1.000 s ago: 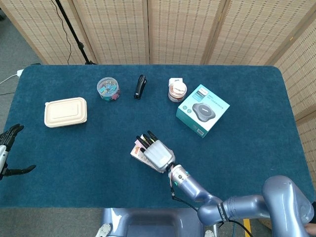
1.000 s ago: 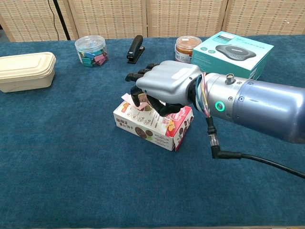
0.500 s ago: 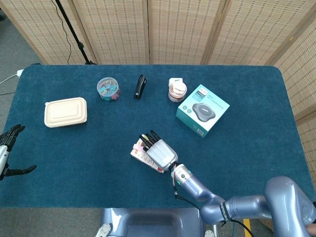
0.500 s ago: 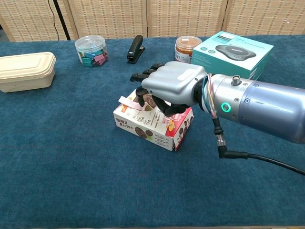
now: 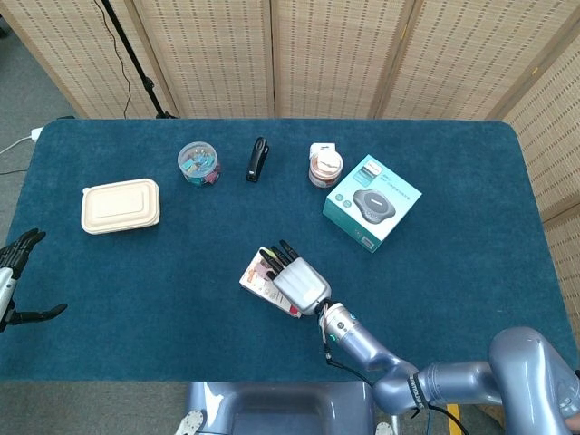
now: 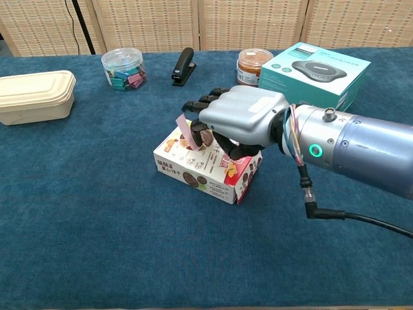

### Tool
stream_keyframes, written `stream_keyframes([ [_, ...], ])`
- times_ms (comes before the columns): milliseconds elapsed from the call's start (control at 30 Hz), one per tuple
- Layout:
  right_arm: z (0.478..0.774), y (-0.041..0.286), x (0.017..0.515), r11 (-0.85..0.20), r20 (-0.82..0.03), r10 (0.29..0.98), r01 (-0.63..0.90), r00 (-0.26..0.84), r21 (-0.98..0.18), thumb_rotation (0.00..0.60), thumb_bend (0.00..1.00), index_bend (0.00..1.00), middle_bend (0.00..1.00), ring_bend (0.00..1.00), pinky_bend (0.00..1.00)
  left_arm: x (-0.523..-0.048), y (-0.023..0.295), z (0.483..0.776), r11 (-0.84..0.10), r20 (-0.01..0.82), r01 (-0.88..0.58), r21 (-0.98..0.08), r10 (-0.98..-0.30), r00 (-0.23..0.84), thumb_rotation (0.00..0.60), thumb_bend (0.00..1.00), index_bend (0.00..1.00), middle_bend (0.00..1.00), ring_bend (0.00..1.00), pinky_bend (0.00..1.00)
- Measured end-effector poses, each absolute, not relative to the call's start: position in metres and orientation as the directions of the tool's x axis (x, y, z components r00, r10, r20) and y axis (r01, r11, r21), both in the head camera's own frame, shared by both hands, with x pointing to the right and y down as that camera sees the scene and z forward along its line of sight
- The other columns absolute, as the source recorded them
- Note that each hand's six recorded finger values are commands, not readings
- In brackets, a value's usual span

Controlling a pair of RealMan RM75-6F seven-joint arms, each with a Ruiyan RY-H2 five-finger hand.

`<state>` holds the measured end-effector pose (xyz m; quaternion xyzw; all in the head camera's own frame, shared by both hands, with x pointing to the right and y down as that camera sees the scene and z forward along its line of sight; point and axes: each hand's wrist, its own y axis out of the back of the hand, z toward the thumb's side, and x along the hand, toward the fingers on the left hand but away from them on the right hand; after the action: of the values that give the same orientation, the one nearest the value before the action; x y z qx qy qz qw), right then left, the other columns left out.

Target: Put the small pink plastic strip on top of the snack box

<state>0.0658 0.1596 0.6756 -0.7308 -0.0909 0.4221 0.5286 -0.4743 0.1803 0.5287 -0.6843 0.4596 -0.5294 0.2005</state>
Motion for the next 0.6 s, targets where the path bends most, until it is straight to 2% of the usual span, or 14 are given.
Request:
stream_keyframes([
  [600, 0.6779, 0.1623, 0.0712, -0.415, -0.515, 0.584, -0.315, 0.628, -0.854, 0.6, 1.0, 0.31, 0.0, 0.0, 0.0, -0.4738, 0.1818, 0.5281, -0.5, 0.541, -0.42, -0.758, -0.841, 0.024, 0.6, 0.07, 0.0, 0.0, 0.0, 0.0],
])
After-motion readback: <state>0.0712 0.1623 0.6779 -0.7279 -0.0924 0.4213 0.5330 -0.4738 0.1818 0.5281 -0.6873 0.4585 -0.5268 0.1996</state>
